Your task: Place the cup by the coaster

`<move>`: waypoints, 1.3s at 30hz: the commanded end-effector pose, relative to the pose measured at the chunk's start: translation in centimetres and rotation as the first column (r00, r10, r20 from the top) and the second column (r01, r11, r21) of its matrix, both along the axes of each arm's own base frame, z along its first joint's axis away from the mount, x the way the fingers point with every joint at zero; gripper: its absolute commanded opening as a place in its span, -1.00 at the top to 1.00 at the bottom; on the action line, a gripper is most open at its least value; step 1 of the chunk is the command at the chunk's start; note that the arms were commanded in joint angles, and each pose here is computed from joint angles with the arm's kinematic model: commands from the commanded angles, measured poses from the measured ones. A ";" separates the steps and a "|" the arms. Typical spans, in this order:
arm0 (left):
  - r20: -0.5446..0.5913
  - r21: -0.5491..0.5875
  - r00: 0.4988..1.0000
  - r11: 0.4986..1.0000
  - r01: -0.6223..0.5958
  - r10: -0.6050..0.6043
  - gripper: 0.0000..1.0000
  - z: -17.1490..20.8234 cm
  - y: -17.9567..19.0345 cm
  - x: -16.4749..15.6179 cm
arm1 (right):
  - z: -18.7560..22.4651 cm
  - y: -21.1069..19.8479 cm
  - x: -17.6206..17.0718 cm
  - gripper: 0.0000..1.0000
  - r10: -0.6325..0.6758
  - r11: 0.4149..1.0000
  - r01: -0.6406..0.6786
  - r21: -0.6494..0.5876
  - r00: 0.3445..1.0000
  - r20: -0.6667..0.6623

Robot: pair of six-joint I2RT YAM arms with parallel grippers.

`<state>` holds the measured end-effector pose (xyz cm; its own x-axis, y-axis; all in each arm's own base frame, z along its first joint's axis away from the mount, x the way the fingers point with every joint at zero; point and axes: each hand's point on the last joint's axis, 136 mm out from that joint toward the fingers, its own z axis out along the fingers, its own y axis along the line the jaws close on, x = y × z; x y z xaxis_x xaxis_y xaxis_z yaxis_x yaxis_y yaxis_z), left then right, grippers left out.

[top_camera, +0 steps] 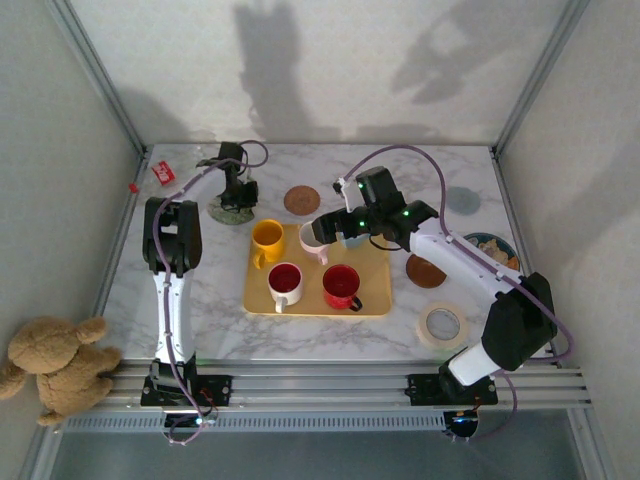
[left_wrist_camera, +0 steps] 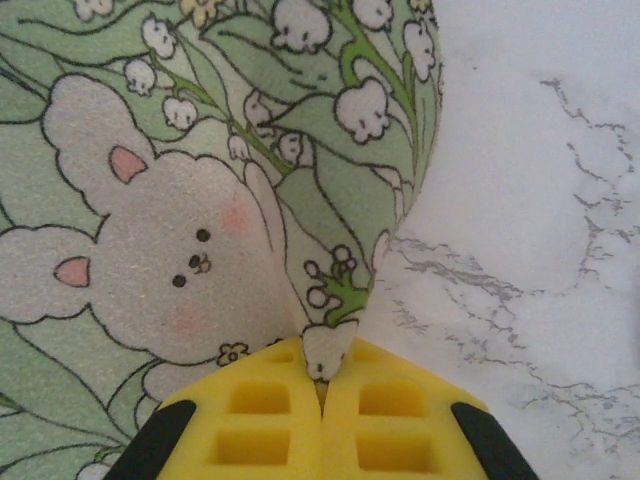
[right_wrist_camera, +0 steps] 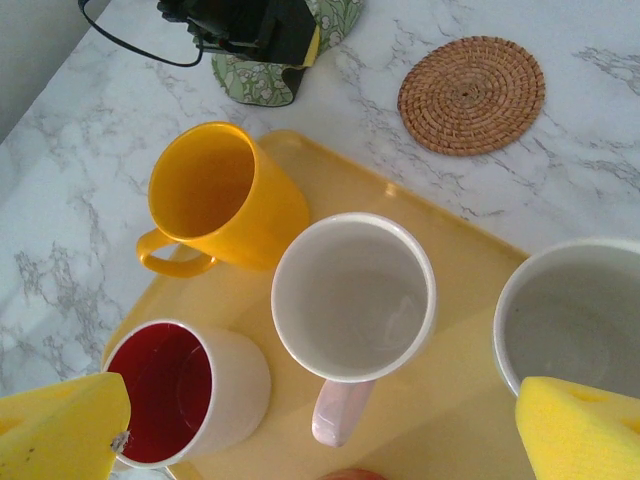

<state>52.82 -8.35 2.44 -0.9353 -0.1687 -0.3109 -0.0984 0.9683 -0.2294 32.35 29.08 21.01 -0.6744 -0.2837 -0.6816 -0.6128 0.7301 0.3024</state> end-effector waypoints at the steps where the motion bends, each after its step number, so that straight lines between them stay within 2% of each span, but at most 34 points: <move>1: -0.012 -0.082 0.995 0.992 0.098 -0.099 1.00 -0.3 -4.1 -0.4 | -0.4 0.5 -0.3 -0.99 0.011 1.000 -0.011 0.000 1.000 -0.010; 8: 0.000 -0.078 0.992 0.989 0.123 -0.123 1.00 0.3 -4.7 -0.2 | -0.6 0.4 -0.2 -0.99 0.009 1.000 -0.009 -0.006 1.000 -0.011; 19: -0.028 -0.044 0.994 0.993 0.108 -0.110 0.98 -0.9 -4.1 -0.3 | -0.6 0.2 -0.3 -0.99 0.009 1.000 -0.009 -0.010 1.000 -0.009; 22: -0.037 -0.047 0.994 0.993 0.104 -0.106 0.85 -1.2 -4.1 -0.4 | -0.7 0.3 -0.4 -0.98 0.011 1.000 -0.011 -0.013 1.000 -0.010; 25: -0.039 -0.060 0.993 0.992 0.108 -0.110 0.54 -1.1 -4.3 -0.5 | -0.6 0.3 -0.4 -0.98 0.012 1.000 -0.012 -0.012 1.000 -0.009; 28: -0.034 -0.067 0.993 0.992 0.107 -0.110 0.36 -0.8 -4.4 -0.4 | -0.7 0.3 -0.3 -0.98 0.012 1.000 -0.012 -0.013 1.000 -0.008; 39: -0.004 -0.127 0.995 0.987 0.096 -0.097 0.04 1.2 -5.4 0.3 | -0.2 0.2 0.0 -0.98 0.005 1.000 -0.005 -0.018 1.000 0.009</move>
